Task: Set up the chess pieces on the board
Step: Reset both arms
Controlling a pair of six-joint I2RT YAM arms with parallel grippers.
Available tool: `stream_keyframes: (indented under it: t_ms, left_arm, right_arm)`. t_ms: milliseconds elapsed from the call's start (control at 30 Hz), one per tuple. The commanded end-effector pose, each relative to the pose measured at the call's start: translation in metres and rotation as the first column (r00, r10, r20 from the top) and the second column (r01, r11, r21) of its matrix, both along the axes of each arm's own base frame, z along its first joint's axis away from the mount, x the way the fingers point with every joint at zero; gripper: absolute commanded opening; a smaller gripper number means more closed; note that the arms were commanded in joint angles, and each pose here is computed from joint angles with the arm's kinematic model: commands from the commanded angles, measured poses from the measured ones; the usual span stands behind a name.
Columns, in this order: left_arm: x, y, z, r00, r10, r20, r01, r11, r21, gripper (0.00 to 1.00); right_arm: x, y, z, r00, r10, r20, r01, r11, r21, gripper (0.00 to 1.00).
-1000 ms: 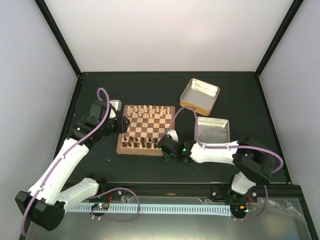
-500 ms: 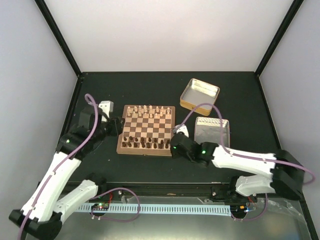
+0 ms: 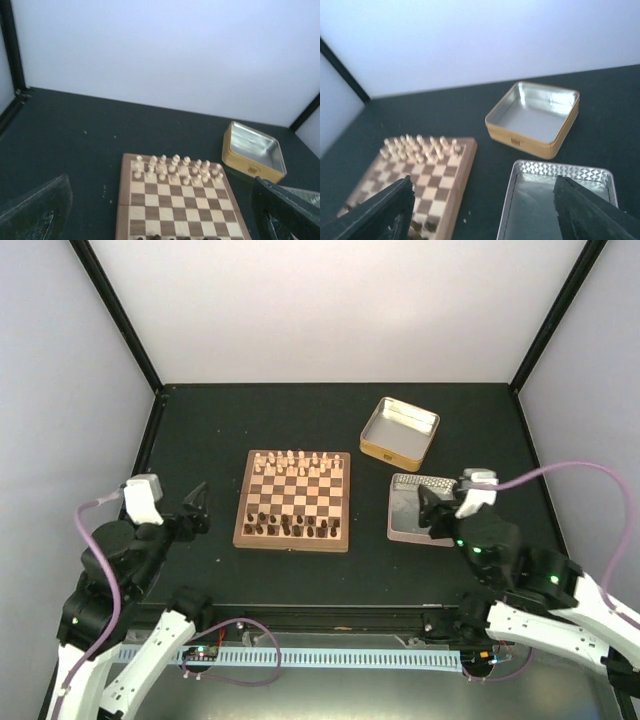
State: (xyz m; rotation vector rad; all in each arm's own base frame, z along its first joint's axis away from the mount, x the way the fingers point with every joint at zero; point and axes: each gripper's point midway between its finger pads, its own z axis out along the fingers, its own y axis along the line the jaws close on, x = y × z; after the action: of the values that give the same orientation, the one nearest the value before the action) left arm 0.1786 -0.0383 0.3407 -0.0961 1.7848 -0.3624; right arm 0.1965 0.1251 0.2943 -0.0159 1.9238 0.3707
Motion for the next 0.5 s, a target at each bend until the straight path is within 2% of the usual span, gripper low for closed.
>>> stream_keyframes:
  t_ms: [0,200,467]
  left_arm:
    - [-0.02,0.031,0.026,0.989,0.126,0.079,-0.127,0.992,0.003,0.99]
    - [-0.047,0.049,0.041,0.977,0.171,0.127,-0.169,0.985,-0.024,0.99]
    - [-0.061,0.055,0.049,0.976,0.168,0.142,-0.169,0.986,-0.009,0.99]
  right_arm:
    - [-0.008,-0.049,0.035,0.989,-0.085,0.124,0.09,0.995,-0.036,0.8]
    - [-0.02,-0.088,0.064,0.969,-0.15,0.197,0.143,0.989,0.046,1.0]
    - [-0.027,-0.11,0.073,0.959,-0.193,0.208,0.179,0.98,0.082,1.0]
